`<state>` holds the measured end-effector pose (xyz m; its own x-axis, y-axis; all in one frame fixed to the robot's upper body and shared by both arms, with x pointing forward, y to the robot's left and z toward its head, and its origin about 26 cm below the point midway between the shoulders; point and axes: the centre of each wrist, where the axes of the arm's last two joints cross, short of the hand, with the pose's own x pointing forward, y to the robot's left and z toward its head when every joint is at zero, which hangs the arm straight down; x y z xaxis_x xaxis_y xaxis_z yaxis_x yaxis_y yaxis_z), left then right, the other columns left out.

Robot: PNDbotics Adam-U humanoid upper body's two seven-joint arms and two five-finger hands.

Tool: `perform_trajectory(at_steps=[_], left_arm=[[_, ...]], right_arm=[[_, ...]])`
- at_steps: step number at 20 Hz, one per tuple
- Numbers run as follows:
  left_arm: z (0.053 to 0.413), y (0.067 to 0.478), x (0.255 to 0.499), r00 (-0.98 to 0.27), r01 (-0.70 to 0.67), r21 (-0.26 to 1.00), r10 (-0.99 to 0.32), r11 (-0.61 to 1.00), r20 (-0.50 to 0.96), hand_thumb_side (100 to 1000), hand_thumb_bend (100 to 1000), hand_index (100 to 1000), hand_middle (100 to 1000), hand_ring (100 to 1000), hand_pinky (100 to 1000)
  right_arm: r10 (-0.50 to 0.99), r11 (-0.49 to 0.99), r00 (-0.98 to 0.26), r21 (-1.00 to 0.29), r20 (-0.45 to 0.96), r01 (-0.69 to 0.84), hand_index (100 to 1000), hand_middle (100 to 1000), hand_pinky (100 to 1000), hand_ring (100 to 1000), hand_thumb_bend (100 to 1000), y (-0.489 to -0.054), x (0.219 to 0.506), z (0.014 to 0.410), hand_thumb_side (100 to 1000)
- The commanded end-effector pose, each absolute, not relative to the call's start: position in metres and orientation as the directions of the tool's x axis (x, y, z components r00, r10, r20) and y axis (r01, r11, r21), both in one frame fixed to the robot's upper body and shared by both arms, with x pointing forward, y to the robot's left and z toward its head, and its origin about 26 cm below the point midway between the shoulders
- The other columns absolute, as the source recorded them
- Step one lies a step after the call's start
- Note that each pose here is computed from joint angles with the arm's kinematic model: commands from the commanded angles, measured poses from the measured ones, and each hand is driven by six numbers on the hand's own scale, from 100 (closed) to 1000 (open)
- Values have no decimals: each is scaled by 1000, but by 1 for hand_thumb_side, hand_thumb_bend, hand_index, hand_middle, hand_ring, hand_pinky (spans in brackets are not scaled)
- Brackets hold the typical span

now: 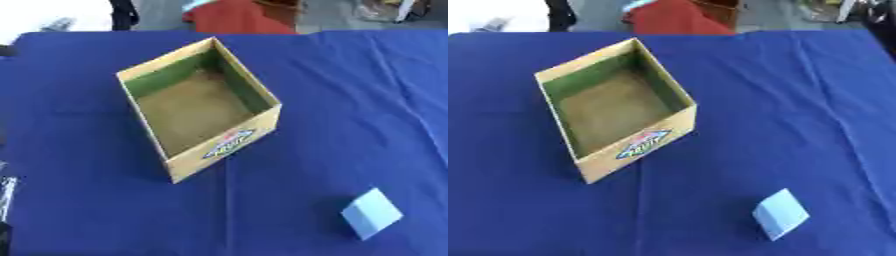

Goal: Pick up objects on the table and place them in the box.

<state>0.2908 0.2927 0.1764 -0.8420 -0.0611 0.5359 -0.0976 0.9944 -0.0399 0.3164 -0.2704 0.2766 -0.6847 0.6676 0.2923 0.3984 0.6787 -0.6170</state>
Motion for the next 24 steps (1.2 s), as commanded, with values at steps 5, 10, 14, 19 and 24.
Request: perform_trajectory(at_steps=[5,10,14,19,24], left_arm=[[184,294,289,-855,-96,-21,-72,995,514,908,163,736,676,797,585],[184,295,289,-851,-100,-14,-79,995,519,908,163,736,677,797,585],[183,296,288,-847,-105,-4,-88,994,525,908,162,736,677,797,585],[182,298,287,-843,-109,7,-96,994,529,908,162,736,677,798,584],[182,298,287,-841,-110,14,-100,994,531,908,161,736,677,798,584]], right_arm=[[692,645,-677,-637,253,421,841,699,740,750,100,-275,315,286,963],[756,520,-626,-757,192,396,843,726,775,771,100,-288,324,289,1000],[809,374,-574,-862,123,343,850,757,813,799,100,-306,332,290,1000],[847,209,-531,-940,35,271,858,784,847,829,100,-327,335,290,1000],[849,98,-528,-978,-14,184,883,820,870,862,100,-339,335,288,988]])
